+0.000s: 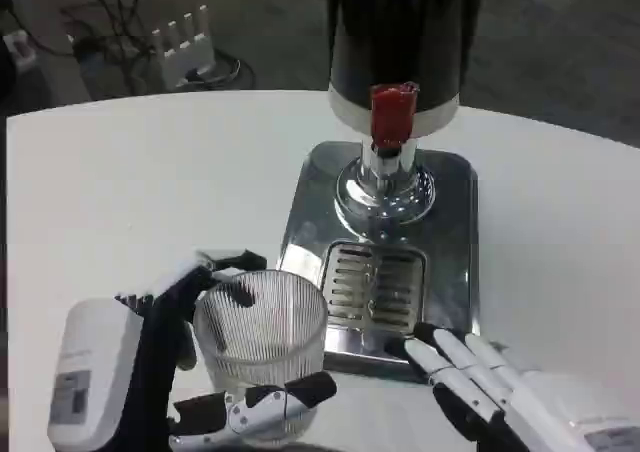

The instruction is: Grasp the cup under the faucet to collect the drink, then remove the cup.

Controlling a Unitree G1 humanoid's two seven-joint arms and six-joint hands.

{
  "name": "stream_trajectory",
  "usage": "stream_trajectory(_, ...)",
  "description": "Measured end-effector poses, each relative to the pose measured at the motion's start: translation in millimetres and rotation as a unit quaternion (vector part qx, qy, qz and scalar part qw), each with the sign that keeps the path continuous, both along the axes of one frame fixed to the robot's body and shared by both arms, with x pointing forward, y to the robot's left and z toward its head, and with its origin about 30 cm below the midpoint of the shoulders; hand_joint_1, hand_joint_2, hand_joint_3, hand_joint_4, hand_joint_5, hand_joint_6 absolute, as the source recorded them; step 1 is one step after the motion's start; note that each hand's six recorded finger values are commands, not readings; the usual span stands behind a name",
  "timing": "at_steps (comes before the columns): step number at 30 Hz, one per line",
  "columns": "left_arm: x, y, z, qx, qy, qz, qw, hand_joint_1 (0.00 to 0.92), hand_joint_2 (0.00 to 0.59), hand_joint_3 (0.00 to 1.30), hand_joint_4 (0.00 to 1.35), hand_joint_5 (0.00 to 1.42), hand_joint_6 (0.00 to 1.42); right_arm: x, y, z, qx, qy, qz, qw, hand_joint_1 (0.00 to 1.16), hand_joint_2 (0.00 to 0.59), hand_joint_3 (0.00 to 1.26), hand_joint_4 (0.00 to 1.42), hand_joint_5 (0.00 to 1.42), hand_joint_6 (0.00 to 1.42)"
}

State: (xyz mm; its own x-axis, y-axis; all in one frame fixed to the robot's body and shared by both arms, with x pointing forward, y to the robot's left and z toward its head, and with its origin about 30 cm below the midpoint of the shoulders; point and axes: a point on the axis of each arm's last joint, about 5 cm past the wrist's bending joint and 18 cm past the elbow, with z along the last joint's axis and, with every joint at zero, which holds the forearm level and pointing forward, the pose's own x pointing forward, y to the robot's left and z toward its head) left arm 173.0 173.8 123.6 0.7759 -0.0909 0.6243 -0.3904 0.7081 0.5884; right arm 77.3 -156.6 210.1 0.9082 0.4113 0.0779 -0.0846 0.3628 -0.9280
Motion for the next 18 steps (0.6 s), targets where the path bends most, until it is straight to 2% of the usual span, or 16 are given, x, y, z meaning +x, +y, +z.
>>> stream_trajectory(6,-0.4,-0.1,0.6,0.000,-0.001,-0.001,1.0000,0.475,0.004,0.77,0.86,0.97,1.14,-0.5,0.1,0.0,0.001,-0.001,0.000,1.0000,0.52,0.448,0.07,0.00,0.00,0.00)
stream_trajectory(18,2.3,-0.4,2.2,0.001,-0.005,-0.002,1.0000,0.470,0.005,0.77,0.87,0.97,1.15,-4.0,-0.8,-2.3,0.006,0.013,-0.009,0.9999,0.52,0.448,0.07,0.00,0.00,0.00)
